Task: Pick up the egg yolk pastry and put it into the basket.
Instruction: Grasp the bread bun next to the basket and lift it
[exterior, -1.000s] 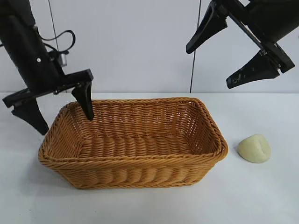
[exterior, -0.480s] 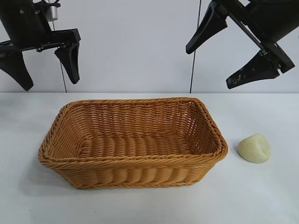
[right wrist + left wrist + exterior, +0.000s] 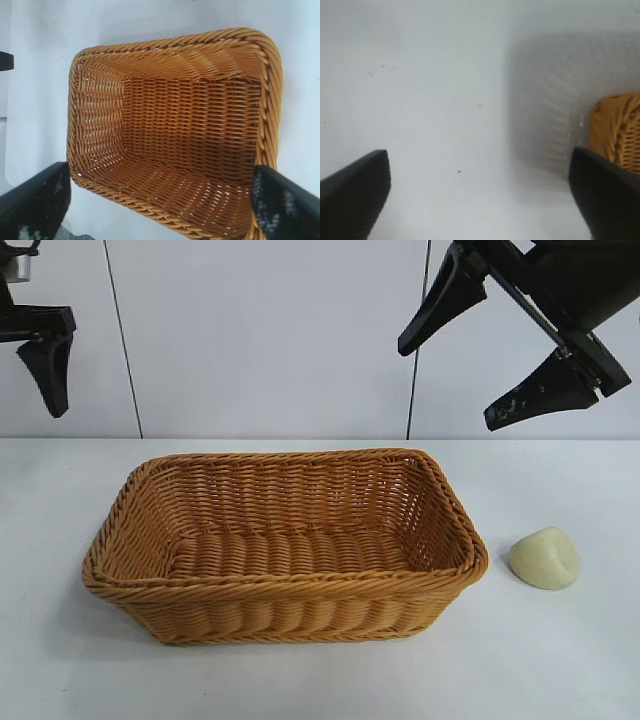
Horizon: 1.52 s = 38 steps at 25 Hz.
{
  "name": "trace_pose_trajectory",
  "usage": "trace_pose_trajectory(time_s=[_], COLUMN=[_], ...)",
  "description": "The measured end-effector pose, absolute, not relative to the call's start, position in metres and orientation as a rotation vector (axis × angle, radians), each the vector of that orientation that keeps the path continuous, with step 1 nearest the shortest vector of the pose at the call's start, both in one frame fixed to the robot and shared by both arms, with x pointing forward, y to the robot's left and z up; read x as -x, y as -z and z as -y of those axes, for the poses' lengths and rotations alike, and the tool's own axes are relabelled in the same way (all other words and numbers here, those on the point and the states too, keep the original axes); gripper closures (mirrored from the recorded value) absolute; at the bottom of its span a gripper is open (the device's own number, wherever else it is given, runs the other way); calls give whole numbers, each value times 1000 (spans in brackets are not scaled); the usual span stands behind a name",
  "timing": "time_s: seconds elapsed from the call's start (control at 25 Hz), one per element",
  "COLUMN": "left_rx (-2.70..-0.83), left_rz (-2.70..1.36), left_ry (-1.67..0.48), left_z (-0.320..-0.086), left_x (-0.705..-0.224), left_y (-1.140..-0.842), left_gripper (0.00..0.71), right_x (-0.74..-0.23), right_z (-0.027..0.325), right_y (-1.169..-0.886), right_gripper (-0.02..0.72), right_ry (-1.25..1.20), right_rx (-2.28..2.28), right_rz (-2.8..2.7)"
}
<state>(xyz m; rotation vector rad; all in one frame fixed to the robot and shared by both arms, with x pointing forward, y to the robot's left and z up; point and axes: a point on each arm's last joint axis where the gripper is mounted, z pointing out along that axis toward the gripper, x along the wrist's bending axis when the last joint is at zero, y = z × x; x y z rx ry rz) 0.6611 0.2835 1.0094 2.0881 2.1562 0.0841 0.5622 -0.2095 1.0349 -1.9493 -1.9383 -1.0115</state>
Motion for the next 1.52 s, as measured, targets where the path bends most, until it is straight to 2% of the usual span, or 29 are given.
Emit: trace_pose_trajectory(time_s=[0.24, 0.44, 0.72, 0.92, 1.16, 1.4, 1.52], left_rx=[-2112, -2107, -2104, -2115, -2108, -2017, -1939], left_rz=[-2142, -2132, -2118, -2112, -2102, -2011, -1934], left_ry=[-89, -102, -133, -184, -205, -357, -464], left_z=[-287, -288, -290, -294, -297, -298, -298], left_x=[-660, -638, -562, -489, -404, -340, -318], left_y=[-1010, -1028, -1063, -1073, -1058, -1031, -1031], left_gripper=[14, 14, 14, 14, 14, 14, 14], right_x=[-562, -562, -562, -562, -562, -562, -562], right_z=[210, 210, 209, 209, 209, 209, 209], right_y=[-1035, -1035, -1035, -1035, -1035, -1035, -1035], right_gripper=[8, 8, 8, 8, 8, 8, 8], right_ry=[1011, 1011, 1009, 1008, 1005, 1004, 1004], right_rx=[1949, 1949, 1948, 1947, 1945, 1944, 1944], right_rz=[1938, 1940, 1940, 1939, 1939, 1939, 1939])
